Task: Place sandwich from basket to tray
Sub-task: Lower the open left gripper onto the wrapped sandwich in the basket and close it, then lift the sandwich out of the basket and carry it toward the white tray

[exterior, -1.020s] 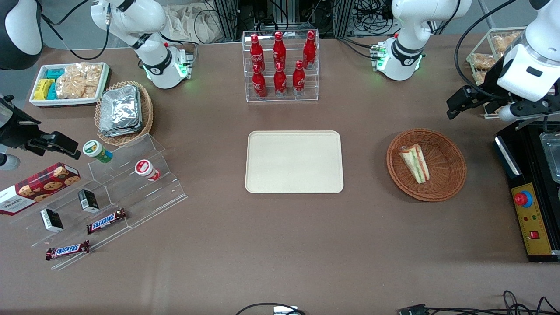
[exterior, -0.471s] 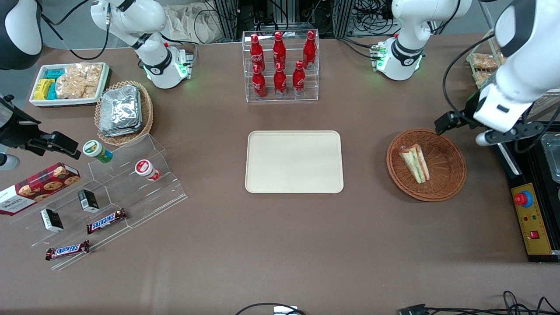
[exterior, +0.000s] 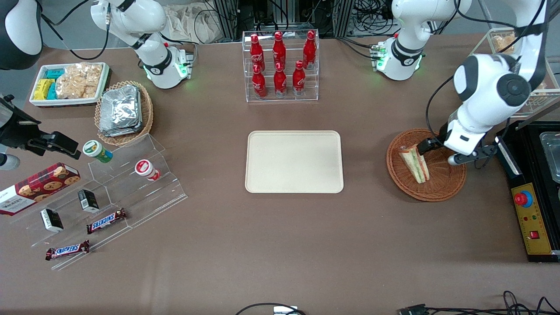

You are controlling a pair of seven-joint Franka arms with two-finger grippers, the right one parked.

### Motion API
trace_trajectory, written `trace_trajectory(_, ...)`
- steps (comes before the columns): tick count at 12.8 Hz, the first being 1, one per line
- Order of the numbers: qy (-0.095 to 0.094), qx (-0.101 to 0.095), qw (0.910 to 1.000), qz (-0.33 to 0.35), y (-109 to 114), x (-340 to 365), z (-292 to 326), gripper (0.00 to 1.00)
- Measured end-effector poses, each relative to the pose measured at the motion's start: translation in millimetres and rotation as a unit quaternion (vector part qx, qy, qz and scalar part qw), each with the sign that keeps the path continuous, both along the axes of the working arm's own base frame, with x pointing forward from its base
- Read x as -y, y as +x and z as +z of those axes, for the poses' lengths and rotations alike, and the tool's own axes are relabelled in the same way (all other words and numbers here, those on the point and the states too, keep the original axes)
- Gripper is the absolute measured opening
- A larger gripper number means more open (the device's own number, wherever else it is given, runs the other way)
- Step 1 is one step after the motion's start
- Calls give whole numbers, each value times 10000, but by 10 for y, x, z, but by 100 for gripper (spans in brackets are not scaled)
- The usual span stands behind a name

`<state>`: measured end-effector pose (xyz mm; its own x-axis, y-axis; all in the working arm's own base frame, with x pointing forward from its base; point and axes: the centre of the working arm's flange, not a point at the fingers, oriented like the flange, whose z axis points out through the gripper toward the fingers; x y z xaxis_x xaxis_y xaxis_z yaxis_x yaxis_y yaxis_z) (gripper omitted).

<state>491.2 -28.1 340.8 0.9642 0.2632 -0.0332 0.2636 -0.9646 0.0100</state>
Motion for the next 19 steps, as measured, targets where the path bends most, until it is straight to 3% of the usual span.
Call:
trace_trajectory(3, 5, 25, 9999, 102, -71, 8, -450, 100)
trace_trajectory(10, 14, -169, 9998, 113, -147, 9, -976, 100)
trace_trajectory(12, 12, -141, 9998, 113, -140, 10, -980, 93)
trace_trajectory(13, 12, -128, 9999, 112, -137, 11, -978, 85)
trace_trajectory(15, 11, -120, 9999, 112, -136, 12, -977, 57)
trace_trajectory(16, 11, -119, 9999, 111, -135, 12, -976, 48)
trace_trajectory(17, 11, -118, 9999, 111, -135, 13, -976, 39)
trace_trajectory(19, 11, -115, 9999, 111, -134, 13, -973, 32)
